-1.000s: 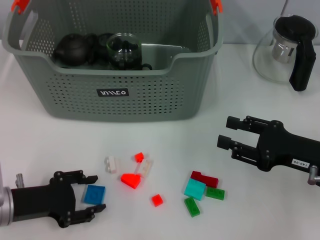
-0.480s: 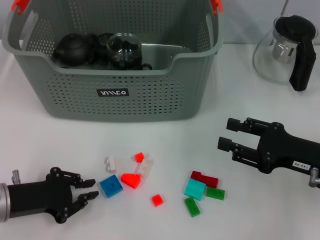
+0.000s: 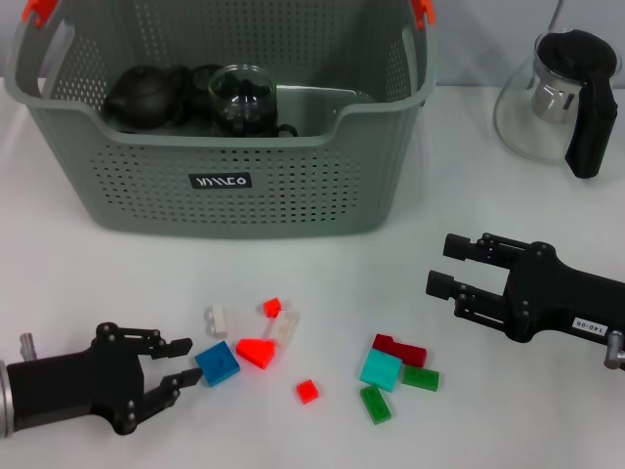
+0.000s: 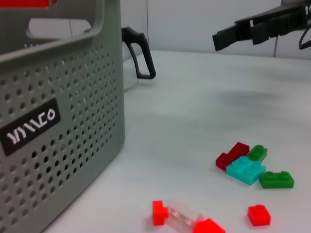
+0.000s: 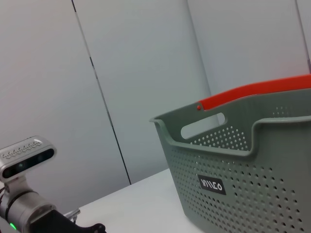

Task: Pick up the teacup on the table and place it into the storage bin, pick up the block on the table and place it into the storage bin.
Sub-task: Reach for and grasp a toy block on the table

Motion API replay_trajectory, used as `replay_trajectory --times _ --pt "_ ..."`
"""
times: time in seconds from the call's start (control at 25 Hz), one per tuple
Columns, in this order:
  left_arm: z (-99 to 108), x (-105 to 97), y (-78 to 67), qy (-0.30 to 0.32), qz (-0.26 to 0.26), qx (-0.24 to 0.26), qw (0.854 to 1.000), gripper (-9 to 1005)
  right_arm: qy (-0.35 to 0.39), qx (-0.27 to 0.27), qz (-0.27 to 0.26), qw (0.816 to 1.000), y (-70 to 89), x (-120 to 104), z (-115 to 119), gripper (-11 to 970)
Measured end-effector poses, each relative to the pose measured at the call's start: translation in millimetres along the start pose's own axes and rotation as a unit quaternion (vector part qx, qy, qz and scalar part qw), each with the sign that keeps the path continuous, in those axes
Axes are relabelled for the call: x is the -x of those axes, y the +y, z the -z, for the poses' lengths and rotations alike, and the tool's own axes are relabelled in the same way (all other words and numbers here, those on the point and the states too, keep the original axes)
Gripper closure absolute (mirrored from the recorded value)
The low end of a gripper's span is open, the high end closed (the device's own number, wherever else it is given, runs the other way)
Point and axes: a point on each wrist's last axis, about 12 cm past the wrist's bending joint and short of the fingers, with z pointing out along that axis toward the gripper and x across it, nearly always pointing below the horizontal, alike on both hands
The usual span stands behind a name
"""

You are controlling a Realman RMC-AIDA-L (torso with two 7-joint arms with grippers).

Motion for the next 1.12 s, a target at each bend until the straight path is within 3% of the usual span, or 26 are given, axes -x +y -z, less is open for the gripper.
replay_trajectory --times 0.2,0.44,0.56,1.12 --pt "-2.9 -4.0 -7.2 -0.005 -0.021 0.000 1.000 745 0.001 0.001 0.001 1.000 -0.2 0.4 -0.3 334" --pt "-8.4 -4.8 -5.8 -0.004 -0.019 0.006 1.000 516 0.002 0.002 0.001 1.000 -0.3 0.5 -0.6 334" --pt "-13.8 -6.2 -4.4 0.000 -0.016 0.012 1.000 279 0.005 0.004 0.002 1.000 -0.4 0.6 -1.3 334" --pt "-25.5 -8.9 -4.2 0.007 -0.007 0.014 1.000 244 0.006 0.003 0.001 1.000 -0.5 0.2 -1.2 334"
